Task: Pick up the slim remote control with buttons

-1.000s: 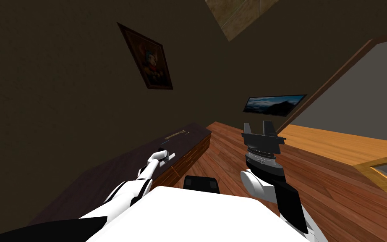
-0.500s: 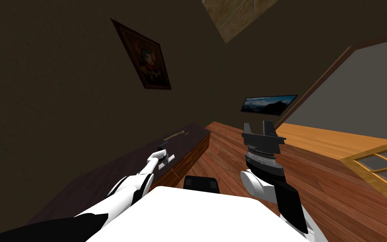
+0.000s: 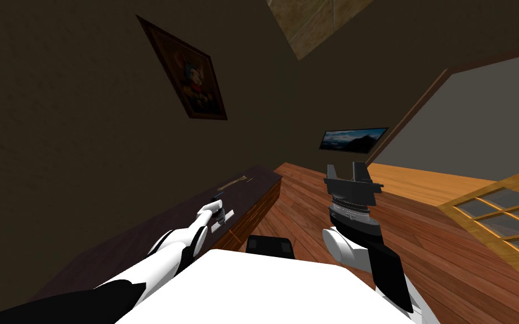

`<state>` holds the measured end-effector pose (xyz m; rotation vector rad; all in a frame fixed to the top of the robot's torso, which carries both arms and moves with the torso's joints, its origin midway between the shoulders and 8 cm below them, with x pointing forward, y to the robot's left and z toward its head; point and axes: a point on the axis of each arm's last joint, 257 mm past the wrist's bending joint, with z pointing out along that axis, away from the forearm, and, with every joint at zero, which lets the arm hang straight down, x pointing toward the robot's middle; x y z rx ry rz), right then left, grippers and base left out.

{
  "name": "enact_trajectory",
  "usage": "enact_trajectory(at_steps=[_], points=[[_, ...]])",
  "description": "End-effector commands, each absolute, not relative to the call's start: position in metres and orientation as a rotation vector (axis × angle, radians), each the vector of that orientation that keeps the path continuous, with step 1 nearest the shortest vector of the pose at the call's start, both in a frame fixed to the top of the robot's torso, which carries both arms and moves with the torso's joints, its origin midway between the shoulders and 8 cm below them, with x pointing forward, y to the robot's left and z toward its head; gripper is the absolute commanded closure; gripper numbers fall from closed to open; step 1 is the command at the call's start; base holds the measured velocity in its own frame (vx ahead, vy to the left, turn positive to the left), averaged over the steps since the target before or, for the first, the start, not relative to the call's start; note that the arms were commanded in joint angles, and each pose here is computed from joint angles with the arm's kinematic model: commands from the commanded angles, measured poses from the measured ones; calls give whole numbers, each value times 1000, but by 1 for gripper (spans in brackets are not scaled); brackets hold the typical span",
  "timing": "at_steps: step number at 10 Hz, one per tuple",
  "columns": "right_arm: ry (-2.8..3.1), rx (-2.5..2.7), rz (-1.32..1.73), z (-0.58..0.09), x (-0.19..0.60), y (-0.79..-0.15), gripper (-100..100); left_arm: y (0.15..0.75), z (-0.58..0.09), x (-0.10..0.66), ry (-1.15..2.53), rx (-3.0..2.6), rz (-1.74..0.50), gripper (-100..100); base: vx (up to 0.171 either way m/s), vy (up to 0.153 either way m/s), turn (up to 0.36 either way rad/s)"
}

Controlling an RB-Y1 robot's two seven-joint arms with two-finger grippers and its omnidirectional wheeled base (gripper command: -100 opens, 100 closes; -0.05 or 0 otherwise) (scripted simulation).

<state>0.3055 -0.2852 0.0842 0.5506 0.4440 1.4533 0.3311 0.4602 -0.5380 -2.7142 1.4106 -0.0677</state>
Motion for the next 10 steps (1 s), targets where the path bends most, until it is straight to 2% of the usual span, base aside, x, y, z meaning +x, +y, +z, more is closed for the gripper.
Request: enact_trajectory(at_steps=[1,3,4,5,9,10], points=[[444,551,1453,84,305,-285,0,456,-540,319,1405,-2762,-35,-100,42,50,-52],[444,551,1453,84,305,-285,0,456,-540,321,1407,-2754,-41,-100,21,30,-8],[444,551,1453,84,305,-285,0,456,-540,320,1406,-2757,-38,0,0,0,0],[444,551,1453,84,305,-285,0,450,-550,314,1409,-2755,-39,-100,21,24,12],[444,551,1453,84,305,-285,0,445,-560,308,1412,-2756,-36,-100,34,25,4],[444,551,1453,84,305,-285,0,445,-561,308,1412,-2753,-39,100,0,0,0]])
